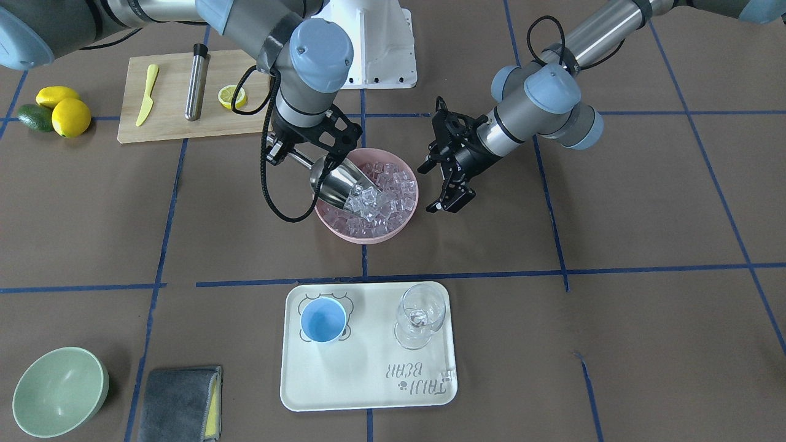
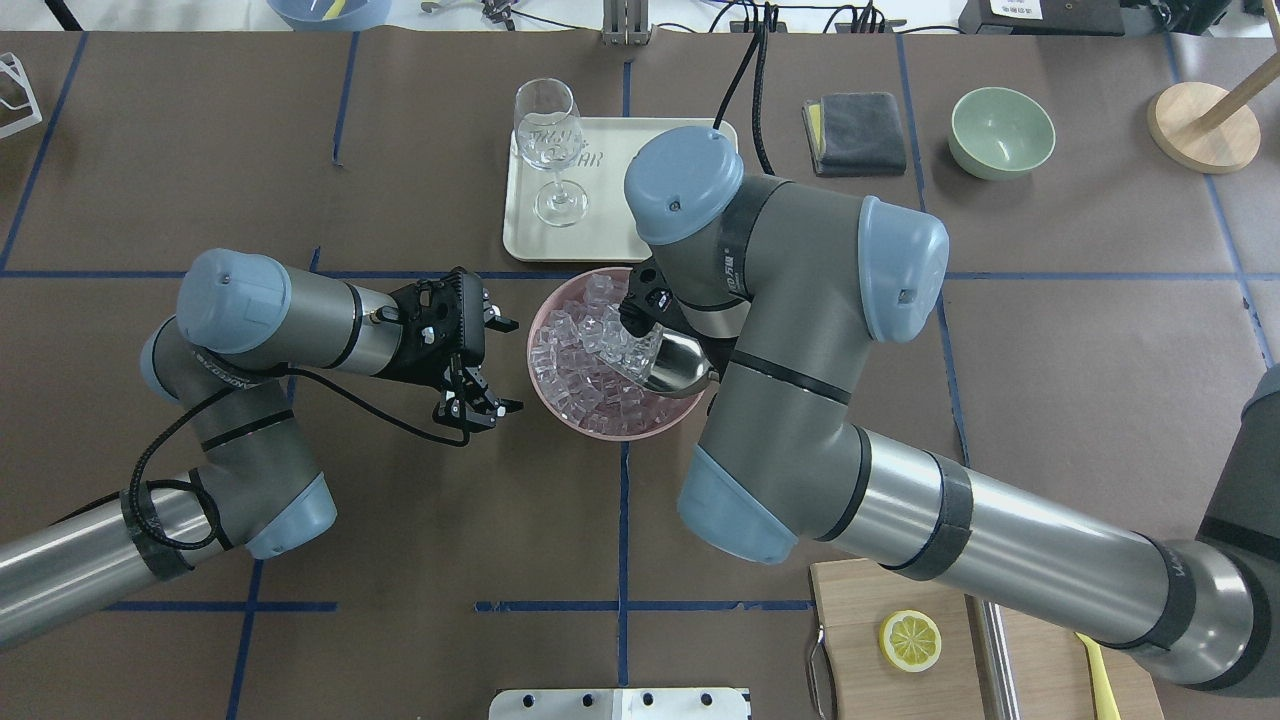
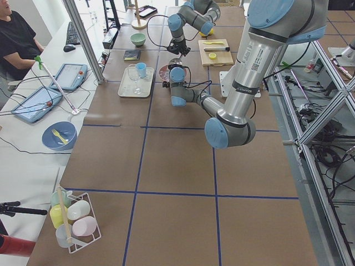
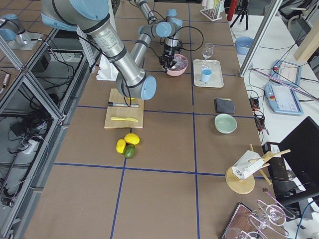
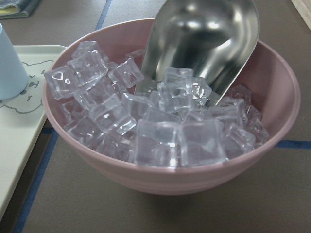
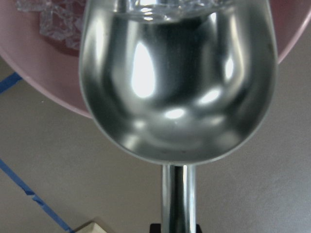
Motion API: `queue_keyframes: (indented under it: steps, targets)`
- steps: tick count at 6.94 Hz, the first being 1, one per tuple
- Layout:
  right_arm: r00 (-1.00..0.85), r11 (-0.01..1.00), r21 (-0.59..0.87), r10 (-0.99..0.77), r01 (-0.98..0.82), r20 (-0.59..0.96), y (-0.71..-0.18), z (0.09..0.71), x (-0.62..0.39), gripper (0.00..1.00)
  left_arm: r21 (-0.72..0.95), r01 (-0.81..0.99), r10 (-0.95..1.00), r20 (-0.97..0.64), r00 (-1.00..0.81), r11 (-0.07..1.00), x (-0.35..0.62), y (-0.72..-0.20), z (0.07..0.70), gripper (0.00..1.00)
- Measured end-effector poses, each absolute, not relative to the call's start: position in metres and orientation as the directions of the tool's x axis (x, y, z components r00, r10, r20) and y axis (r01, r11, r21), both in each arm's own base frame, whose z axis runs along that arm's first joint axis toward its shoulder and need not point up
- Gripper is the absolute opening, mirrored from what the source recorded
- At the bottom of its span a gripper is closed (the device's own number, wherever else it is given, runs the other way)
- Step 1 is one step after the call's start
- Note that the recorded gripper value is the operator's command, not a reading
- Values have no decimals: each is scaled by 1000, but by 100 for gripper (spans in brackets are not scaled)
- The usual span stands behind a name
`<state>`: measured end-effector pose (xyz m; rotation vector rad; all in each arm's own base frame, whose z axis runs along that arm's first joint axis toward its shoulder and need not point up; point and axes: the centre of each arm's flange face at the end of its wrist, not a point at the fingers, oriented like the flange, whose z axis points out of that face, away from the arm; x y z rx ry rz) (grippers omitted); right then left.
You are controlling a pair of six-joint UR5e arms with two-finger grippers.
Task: Put ice in cup with scoop
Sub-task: 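Drag the scoop through the ice and lift it out loaded with cubes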
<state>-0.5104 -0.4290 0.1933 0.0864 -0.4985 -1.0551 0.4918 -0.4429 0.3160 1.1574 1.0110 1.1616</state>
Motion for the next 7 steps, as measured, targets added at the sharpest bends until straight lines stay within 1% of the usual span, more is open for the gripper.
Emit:
queue_keyframes:
  steps: [7]
  targets:
    - [386, 572, 450, -810, 686, 442, -410, 216, -491, 0, 991, -134, 989, -2, 148, 22, 487, -447, 313, 100]
